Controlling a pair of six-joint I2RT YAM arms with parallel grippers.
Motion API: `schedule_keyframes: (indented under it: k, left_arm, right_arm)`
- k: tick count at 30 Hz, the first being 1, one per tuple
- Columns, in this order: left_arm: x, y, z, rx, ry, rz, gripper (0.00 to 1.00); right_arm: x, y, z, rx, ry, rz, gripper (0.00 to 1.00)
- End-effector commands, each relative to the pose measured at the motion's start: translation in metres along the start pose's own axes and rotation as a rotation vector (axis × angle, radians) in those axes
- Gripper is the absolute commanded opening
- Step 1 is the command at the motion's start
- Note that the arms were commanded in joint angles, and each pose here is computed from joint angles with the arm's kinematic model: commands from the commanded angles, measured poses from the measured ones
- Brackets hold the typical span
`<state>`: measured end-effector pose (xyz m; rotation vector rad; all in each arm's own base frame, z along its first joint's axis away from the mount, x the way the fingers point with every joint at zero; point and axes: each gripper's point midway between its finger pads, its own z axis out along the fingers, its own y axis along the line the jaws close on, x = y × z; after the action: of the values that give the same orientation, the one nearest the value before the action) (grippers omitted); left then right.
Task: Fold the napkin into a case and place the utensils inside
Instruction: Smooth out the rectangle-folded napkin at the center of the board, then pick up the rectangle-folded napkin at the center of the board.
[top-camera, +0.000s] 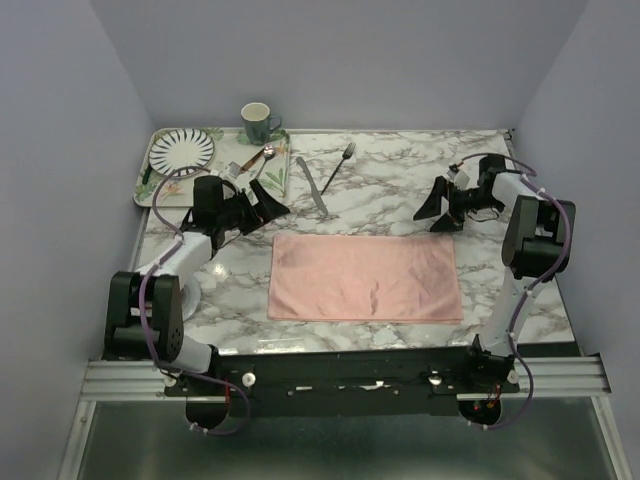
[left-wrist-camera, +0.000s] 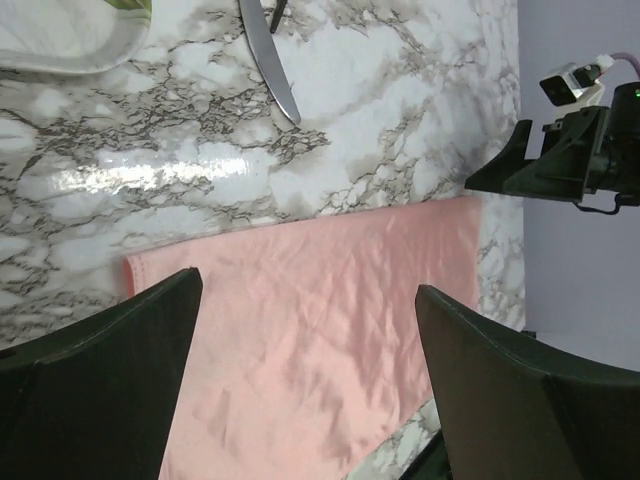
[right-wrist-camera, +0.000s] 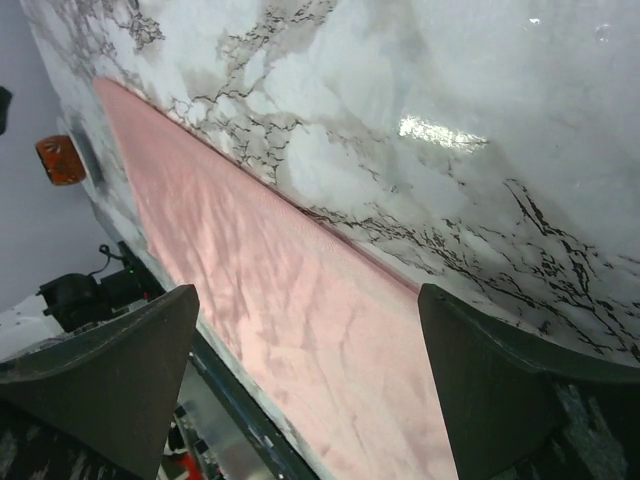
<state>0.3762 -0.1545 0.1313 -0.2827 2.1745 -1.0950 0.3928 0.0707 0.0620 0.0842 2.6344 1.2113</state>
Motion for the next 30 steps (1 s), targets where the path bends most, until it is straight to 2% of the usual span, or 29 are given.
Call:
schedule_keyframes:
  k: [1, 3, 4, 5, 6, 7, 9, 10, 15, 20, 25, 30]
  left_arm:
    - [0.036, 0.034, -0.05, -0.274, 0.113, 0.065, 0.93]
    - [0.052, 0.039, -0.064, -0.322, 0.165, 0.065, 0.83]
    - [0.054, 0.05, -0.069, -0.396, 0.163, 0.064, 0.74]
    - [0.07, 0.061, -0.077, -0.468, 0.223, 0.034, 0.57]
    - [0.077, 0.065, -0.08, -0.502, 0.252, 0.033, 0.54]
    - [0.083, 0.072, -0.083, -0.536, 0.262, 0.013, 0.54]
    - [0.081, 0.077, -0.087, -0.59, 0.215, 0.037, 0.5]
    - [0.088, 0.074, -0.085, -0.595, 0.234, 0.071, 0.49]
    - [0.101, 0.069, -0.074, -0.628, 0.259, 0.174, 0.49]
    - [0.108, 0.077, -0.065, -0.67, 0.282, 0.179, 0.5]
    - [0.107, 0.071, -0.059, -0.67, 0.304, 0.213, 0.52]
    - [0.118, 0.068, -0.05, -0.643, 0.337, 0.249, 0.52]
  right_arm:
    - [0.001, 0.007, -0.029, 0.117, -0.029, -0.129, 0.98]
    - [0.012, 0.003, -0.033, 0.156, -0.022, -0.151, 0.98]
    - [0.013, 0.01, -0.041, 0.17, -0.042, -0.177, 0.98]
    - [0.017, 0.01, -0.041, 0.183, -0.042, -0.183, 0.98]
    - [0.026, 0.008, -0.04, 0.196, -0.035, -0.177, 0.98]
    - [0.031, 0.004, -0.04, 0.226, -0.031, -0.176, 0.98]
    - [0.035, 0.012, -0.044, 0.252, -0.052, -0.206, 0.98]
    - [0.045, 0.008, -0.042, 0.268, -0.041, -0.196, 0.98]
    - [0.06, 0.01, -0.047, 0.303, -0.042, -0.2, 0.98]
    - [0.082, -0.004, -0.052, 0.371, 0.008, -0.206, 0.98]
    - [0.088, 0.005, -0.061, 0.375, 0.01, -0.222, 0.98]
    - [0.097, -0.006, -0.065, 0.428, 0.037, -0.223, 0.98]
